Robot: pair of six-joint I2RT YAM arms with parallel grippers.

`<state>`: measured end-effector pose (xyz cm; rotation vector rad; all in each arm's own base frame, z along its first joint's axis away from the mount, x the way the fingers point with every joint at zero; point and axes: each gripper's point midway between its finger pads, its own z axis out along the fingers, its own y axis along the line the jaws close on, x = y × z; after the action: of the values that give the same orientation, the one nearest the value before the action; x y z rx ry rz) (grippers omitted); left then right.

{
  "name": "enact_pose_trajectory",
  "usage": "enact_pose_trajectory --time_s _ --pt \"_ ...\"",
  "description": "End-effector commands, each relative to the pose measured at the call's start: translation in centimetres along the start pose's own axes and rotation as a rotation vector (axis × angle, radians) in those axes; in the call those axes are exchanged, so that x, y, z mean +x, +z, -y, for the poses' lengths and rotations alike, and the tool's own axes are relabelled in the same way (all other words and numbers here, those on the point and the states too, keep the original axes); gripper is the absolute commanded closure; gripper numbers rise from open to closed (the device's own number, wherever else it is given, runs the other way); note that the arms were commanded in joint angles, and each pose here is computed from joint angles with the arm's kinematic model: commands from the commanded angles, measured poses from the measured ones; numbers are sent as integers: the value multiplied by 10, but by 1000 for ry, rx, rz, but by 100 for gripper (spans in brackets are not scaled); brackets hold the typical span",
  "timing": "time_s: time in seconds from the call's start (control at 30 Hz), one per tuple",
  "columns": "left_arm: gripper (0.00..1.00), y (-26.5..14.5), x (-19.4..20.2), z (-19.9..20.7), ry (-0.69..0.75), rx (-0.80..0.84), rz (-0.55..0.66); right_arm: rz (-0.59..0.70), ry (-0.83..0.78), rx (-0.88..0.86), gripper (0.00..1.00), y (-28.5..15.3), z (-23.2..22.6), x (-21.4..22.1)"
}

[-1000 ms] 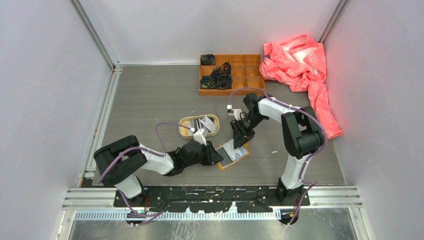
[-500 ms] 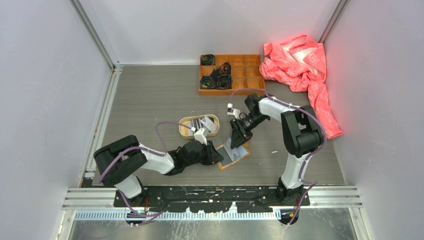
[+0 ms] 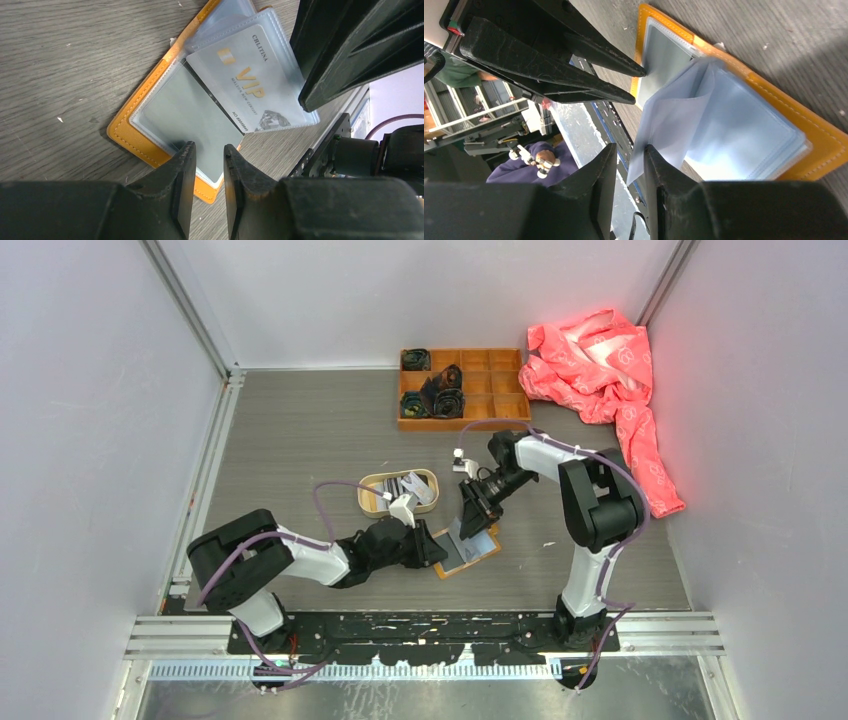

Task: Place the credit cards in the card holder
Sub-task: Turn over the card slot in the card holder.

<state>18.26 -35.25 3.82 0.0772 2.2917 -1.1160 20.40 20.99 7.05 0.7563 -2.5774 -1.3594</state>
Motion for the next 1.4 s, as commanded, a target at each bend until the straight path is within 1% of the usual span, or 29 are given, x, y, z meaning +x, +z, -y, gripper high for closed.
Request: enact_pose_trajectory --time_s 0.0,0.2,0.4,0.57,0.8,0.87,1.37 --pt "71 3 -6 3 12 10 9 -5 -29 -76 68 3 -18 -4" --pt "70 2 -7 0 6 5 12 -21 -25 -65 68 7 -15 -3" --pt "69 4 -10 -1 5 3 13 -16 -24 -53 70 8 -13 -4" --pt "69 3 -11 -2 5 -1 15 -8 -37 -4 71 6 -7 -6" --pt "69 2 -12 -2 3 -1 19 -1 -44 -1 67 5 -9 -6" --pt "68 2 -12 -2 3 -1 19 -2 -44 -5 65 5 -9 -6" --pt "69 1 -13 -3 4 -3 21 -6 -43 -16 60 6 -10 -5"
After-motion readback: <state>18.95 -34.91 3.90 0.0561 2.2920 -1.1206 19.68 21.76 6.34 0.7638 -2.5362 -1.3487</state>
